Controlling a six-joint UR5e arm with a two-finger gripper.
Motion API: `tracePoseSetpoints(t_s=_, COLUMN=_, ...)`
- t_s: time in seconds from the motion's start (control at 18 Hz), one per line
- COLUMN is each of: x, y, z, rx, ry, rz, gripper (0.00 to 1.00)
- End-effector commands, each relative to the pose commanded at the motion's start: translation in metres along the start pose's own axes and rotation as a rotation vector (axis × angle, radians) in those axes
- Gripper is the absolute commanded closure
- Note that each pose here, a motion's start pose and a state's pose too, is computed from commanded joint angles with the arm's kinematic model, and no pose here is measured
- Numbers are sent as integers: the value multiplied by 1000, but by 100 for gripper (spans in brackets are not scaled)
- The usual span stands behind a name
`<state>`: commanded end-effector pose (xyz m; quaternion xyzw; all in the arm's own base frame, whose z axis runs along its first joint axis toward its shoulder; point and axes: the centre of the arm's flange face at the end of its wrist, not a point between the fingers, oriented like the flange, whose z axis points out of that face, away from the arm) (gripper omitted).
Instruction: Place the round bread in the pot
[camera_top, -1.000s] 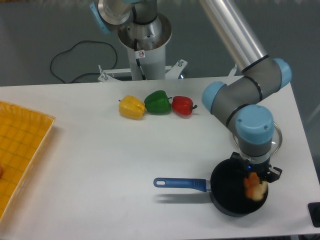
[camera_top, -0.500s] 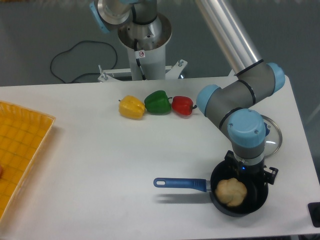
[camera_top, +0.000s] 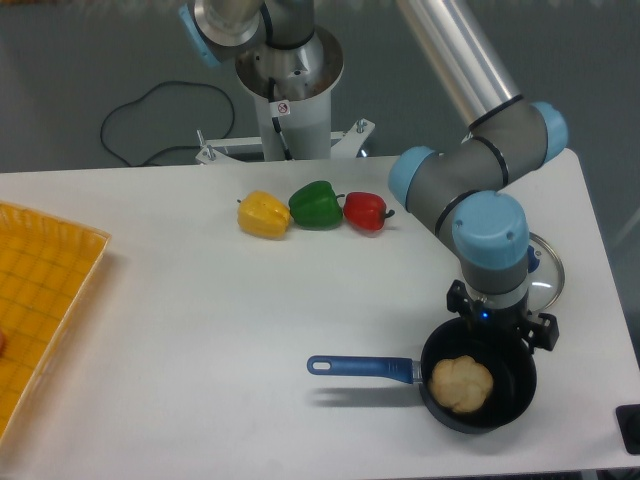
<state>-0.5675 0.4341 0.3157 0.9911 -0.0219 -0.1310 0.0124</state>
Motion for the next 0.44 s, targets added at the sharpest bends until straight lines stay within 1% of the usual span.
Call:
tracePoseSetpoints(t_s=0.17, x=-6, y=24, z=-16, rx=13, ry=47, rz=-17, gripper=0)
tracePoseSetpoints(t_s=0.39, x=-8, y=47, z=-29, rx=-7, ry=104, rz=49, gripper=0)
tracePoseSetpoints(t_s=0.44, x=-9, y=51, z=-31, rx=-7, ry=106, rz=54, gripper=0)
